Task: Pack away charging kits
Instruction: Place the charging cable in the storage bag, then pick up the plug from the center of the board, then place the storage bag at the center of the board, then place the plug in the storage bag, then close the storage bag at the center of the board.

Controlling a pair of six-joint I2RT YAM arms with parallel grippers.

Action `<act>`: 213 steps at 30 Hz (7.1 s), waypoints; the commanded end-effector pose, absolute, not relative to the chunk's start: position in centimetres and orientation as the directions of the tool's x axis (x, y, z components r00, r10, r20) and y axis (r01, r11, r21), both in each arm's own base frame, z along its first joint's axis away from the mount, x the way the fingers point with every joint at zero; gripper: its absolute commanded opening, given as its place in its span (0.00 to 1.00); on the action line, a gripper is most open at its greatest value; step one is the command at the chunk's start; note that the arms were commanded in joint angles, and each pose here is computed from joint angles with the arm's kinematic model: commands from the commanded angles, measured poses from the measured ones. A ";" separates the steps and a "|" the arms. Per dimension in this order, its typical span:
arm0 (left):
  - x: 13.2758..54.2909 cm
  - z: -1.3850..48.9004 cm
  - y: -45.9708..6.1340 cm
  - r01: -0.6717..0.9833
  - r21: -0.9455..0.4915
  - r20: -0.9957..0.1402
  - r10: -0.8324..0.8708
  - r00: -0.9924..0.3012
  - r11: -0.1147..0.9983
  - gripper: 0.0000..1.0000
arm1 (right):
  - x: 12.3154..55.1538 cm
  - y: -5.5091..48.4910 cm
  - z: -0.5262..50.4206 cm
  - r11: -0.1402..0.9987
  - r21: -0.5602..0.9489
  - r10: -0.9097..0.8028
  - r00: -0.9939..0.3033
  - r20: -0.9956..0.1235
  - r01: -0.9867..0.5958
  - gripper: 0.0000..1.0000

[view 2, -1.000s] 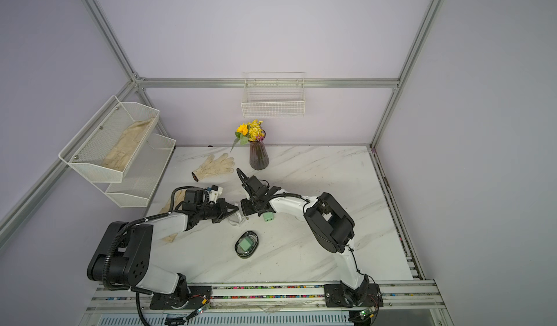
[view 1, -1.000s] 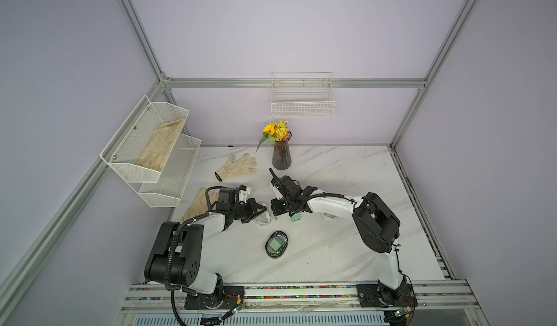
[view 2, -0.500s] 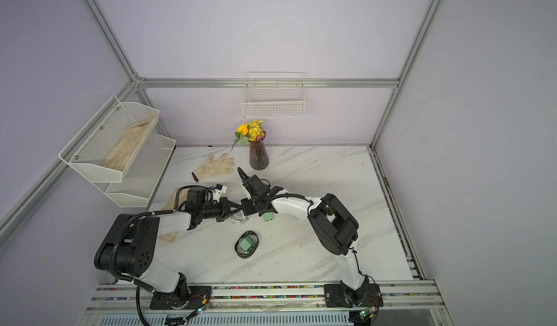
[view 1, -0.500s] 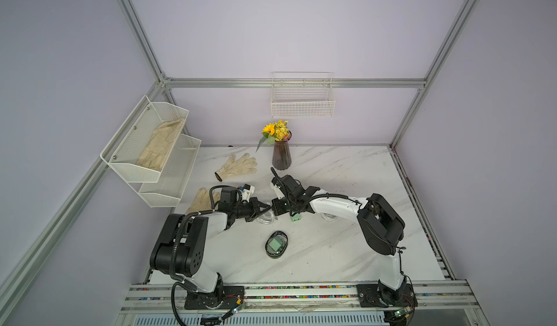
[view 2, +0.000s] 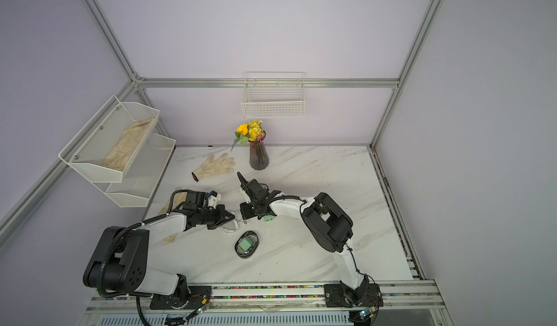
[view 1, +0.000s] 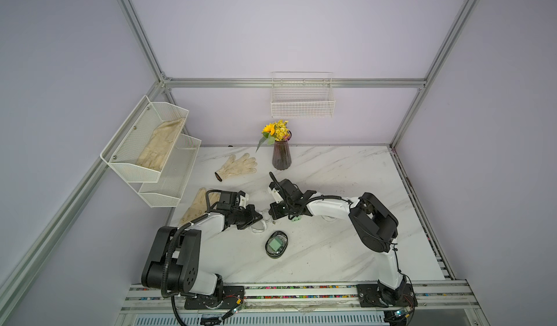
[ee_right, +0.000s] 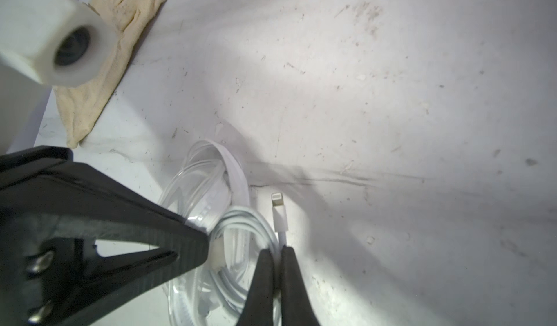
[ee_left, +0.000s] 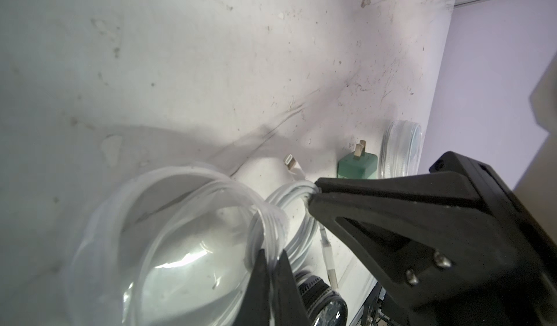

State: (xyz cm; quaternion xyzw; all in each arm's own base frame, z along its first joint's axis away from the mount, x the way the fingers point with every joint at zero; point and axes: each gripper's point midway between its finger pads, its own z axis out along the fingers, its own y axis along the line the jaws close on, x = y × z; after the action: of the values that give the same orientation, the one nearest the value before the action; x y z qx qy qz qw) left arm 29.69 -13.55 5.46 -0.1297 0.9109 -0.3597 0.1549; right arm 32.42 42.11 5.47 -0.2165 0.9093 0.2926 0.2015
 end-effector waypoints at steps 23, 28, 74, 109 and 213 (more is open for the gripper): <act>35.0 13.4 -22.6 0.279 -0.849 -0.383 -0.158 -0.910 0.449 0.00 | 34.5 37.2 11.9 0.768 0.458 -0.154 -0.824 -0.546 -0.447 0.00; 34.3 12.2 -22.5 0.278 -0.857 -0.381 -0.169 -0.909 0.434 0.00 | 34.3 37.6 10.0 0.758 0.487 -0.145 -0.839 -0.524 -0.435 0.00; 34.2 7.6 -20.0 0.045 -0.804 -0.262 -0.286 -0.922 0.593 0.00 | 35.2 35.0 14.6 0.783 0.496 0.032 -0.773 -0.634 -0.374 0.50; 34.5 10.6 -20.5 0.125 -0.802 -0.322 -0.247 -0.914 0.585 0.00 | 33.1 30.6 6.1 0.961 0.223 -0.031 -0.864 -0.503 -0.164 0.25; 30.9 4.2 -17.0 -0.078 -0.662 -0.183 -0.262 -0.948 0.746 0.79 | 32.5 35.9 2.5 0.727 0.624 -0.135 -0.951 -0.279 -0.287 0.00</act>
State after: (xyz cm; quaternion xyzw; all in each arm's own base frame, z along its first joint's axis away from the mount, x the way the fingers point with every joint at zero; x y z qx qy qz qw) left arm 31.61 -17.00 5.47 -0.0846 0.9224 -0.3474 0.1462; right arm 32.92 36.85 5.03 -0.1139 0.9127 0.3724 0.1235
